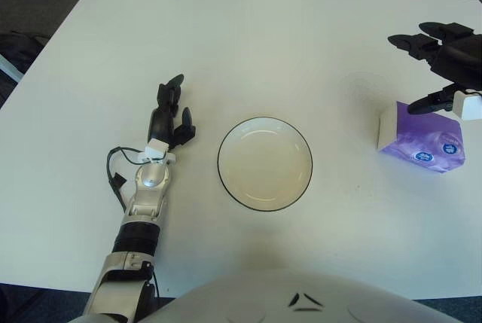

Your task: Put the tissue paper into the plate.

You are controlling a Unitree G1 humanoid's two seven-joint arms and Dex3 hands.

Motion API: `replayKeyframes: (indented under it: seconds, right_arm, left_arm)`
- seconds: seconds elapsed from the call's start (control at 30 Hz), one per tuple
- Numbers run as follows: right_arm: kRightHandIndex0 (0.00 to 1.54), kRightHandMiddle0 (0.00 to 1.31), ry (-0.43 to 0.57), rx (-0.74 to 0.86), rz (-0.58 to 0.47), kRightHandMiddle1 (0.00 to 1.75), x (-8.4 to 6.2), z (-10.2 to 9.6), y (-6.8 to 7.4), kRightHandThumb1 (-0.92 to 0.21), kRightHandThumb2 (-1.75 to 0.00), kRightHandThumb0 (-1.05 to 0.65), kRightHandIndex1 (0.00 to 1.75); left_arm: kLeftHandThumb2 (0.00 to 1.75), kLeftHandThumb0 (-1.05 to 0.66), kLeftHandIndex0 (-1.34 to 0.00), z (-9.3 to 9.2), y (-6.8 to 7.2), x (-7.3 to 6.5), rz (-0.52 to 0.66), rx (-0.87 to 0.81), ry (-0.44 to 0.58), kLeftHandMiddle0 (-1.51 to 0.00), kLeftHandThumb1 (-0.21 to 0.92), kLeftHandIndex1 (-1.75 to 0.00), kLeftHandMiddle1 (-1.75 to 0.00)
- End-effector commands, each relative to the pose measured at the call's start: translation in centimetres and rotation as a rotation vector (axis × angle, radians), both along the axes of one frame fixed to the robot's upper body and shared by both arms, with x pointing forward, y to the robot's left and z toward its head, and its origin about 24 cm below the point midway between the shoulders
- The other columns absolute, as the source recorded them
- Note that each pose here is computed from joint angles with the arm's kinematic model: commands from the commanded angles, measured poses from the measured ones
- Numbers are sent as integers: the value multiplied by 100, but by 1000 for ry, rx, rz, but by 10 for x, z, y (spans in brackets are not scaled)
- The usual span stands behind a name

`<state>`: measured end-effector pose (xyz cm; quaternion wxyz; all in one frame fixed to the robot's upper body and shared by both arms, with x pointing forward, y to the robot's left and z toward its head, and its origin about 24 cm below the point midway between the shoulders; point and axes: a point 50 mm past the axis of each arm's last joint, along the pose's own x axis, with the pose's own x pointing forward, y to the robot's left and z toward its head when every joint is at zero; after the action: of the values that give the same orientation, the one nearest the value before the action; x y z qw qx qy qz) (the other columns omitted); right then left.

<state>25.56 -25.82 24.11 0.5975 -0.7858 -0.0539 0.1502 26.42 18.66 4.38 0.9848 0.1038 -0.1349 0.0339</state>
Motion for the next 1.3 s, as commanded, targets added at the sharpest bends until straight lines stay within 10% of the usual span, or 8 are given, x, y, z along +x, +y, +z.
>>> replayKeyframes:
  seconds: [0.0, 1.27]
  right_arm:
    - [0, 0, 18, -109, -12, 0, -8, 7, 0, -92, -20, -105, 0]
    - [0, 0, 134, -122, -77, 0, -30, -13, -11, -92, -41, -105, 0]
  left_arm:
    - [91, -70, 0, -55, -7, -30, 6, -35, 243, -28, 92, -73, -2]
    - [91, -70, 0, -52, -7, -28, 23, -16, 241, -33, 92, -78, -4]
